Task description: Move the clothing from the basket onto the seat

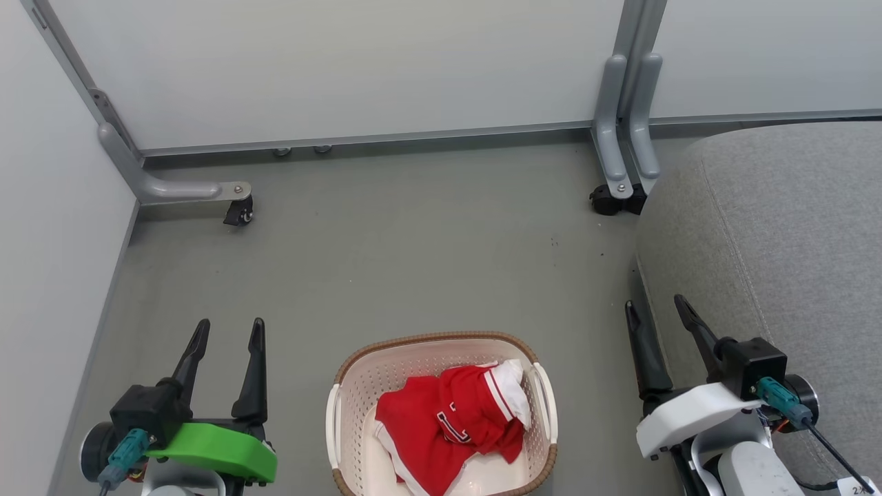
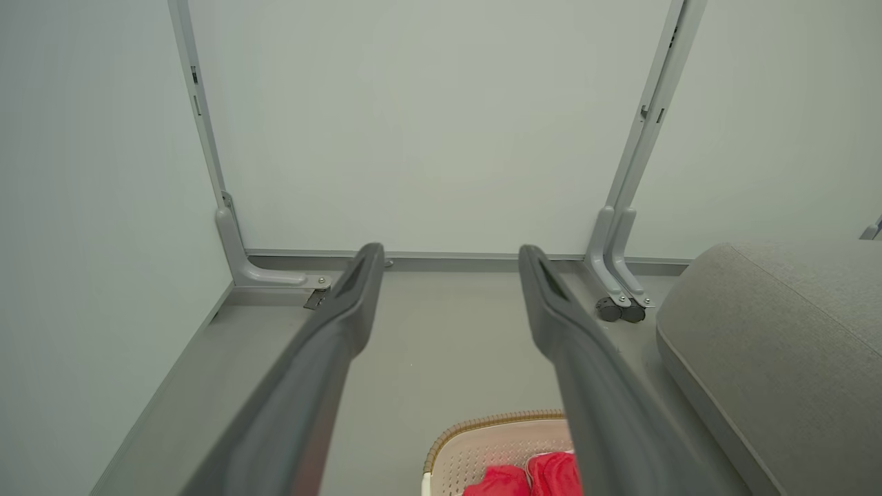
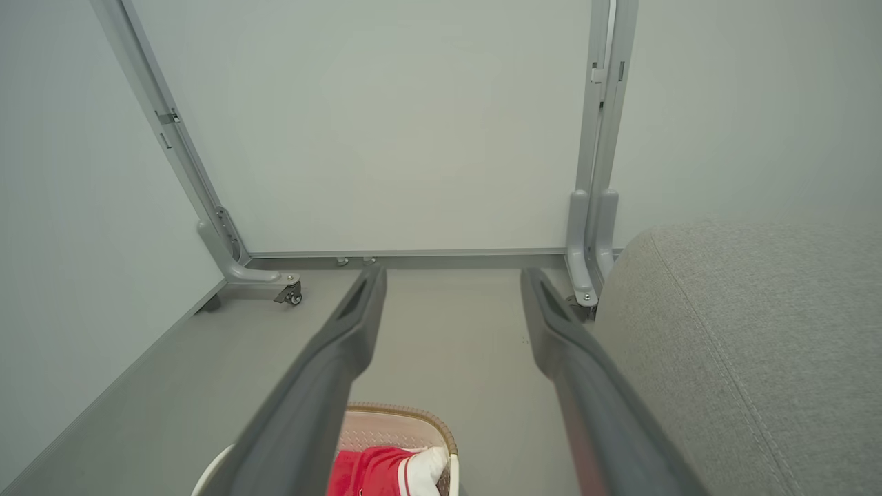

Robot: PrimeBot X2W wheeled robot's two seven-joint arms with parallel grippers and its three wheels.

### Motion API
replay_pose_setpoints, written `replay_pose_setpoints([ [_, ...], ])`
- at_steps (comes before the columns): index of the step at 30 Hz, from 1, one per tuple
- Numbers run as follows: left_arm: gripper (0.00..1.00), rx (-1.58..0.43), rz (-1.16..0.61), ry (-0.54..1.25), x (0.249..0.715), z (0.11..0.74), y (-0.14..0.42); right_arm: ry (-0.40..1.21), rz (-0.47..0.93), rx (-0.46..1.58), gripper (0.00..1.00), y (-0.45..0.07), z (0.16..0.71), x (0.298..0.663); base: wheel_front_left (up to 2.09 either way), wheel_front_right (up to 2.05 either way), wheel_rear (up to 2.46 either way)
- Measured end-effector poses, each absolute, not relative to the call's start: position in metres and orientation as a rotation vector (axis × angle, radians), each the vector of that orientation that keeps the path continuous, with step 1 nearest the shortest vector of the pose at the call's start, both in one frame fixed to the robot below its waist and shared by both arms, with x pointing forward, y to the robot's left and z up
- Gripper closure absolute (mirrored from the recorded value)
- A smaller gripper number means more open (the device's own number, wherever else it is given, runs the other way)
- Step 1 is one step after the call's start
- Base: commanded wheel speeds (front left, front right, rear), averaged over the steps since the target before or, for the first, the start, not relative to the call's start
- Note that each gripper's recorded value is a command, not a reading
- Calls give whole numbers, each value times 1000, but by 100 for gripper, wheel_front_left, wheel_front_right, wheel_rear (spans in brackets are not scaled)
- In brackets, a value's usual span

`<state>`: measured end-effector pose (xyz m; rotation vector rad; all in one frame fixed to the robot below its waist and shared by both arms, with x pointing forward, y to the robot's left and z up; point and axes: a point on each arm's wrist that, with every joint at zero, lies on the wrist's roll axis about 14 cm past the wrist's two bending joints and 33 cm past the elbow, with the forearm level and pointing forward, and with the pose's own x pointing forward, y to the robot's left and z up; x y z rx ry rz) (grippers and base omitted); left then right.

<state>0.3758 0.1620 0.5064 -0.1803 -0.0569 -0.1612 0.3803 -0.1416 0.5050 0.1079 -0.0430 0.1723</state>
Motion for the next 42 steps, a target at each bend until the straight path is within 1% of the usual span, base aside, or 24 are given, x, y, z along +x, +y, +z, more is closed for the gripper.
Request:
replay_pose_setpoints([
  [8, 0, -152, -163, -60, 375, 505, 162, -51, 181, 83, 0, -140, 505, 380, 0, 0, 0],
  [31, 0, -165, -142, -34, 375, 495, 166, -50, 168, 103, 0, -143, 503, 382, 0, 0, 0],
  [36, 0, -152, -195, -17, 389, 492, 147, -87, 181, 109, 0, -139, 516, 396, 0, 0, 0],
  [42, 0, -150, -286, 15, 425, 483, 113, -139, 185, 127, 0, -139, 531, 424, 0, 0, 0],
])
